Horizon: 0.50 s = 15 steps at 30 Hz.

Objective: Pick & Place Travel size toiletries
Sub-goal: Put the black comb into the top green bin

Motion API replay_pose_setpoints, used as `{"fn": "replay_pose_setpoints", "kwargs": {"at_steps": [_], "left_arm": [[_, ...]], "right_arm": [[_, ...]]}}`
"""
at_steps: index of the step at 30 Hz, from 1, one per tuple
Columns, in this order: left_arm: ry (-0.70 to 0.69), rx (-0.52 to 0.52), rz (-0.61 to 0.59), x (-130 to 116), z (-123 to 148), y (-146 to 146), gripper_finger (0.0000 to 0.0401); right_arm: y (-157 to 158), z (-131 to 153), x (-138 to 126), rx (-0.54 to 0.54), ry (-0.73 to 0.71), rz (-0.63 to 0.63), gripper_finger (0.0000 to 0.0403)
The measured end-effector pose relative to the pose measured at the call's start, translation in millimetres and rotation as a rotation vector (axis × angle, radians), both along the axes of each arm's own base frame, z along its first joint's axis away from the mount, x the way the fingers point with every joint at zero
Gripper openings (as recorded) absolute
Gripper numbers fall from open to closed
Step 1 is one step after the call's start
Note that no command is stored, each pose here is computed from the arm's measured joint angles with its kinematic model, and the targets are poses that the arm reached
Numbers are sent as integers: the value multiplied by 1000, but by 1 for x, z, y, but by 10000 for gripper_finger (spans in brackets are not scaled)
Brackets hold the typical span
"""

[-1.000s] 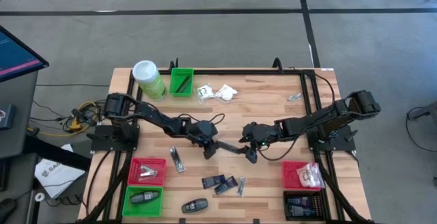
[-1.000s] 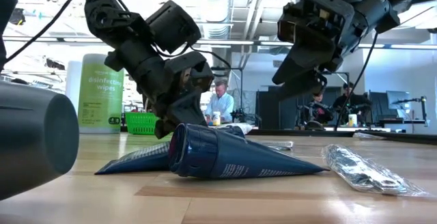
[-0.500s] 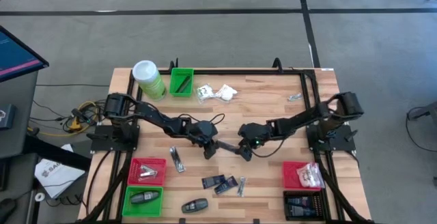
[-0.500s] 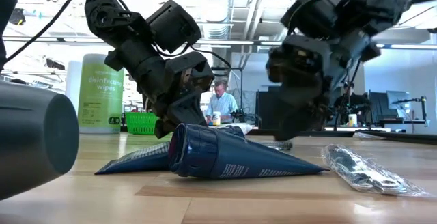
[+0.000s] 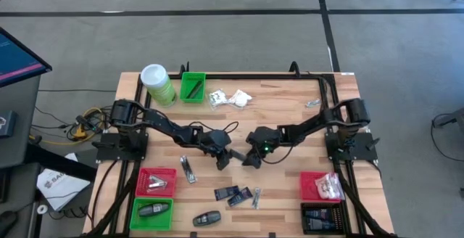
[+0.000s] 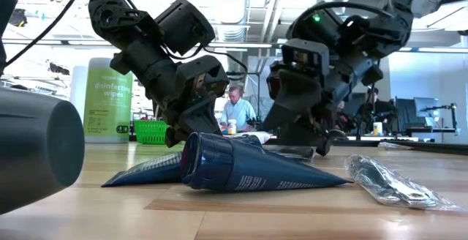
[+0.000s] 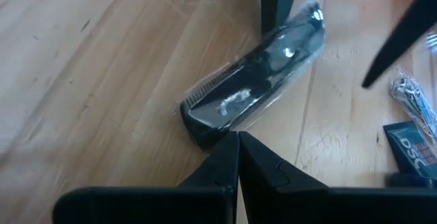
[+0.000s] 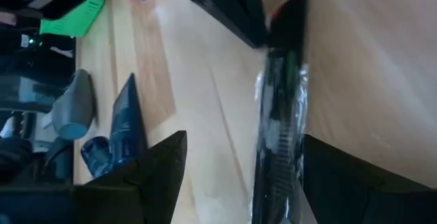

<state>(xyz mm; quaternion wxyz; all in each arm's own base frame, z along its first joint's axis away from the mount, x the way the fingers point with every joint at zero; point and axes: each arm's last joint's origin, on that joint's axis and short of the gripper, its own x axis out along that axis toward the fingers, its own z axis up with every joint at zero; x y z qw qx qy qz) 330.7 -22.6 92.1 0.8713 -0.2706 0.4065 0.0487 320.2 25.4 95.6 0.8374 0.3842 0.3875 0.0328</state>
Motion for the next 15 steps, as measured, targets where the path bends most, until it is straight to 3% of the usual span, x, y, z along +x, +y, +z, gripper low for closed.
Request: {"fn": "replay_pose_setpoints", "kwargs": {"at_steps": [7, 10, 15], "left_arm": [[0, 6, 6, 0, 0, 0, 1], [1, 6, 6, 0, 0, 0, 1], [1, 8, 7, 0, -1, 0, 1]], "right_arm": [[1, 8, 21, 7, 2, 20, 256], [1, 13, 28, -37, 34, 21, 254], [-1, 14, 29, -68, 77, 38, 221]]}}
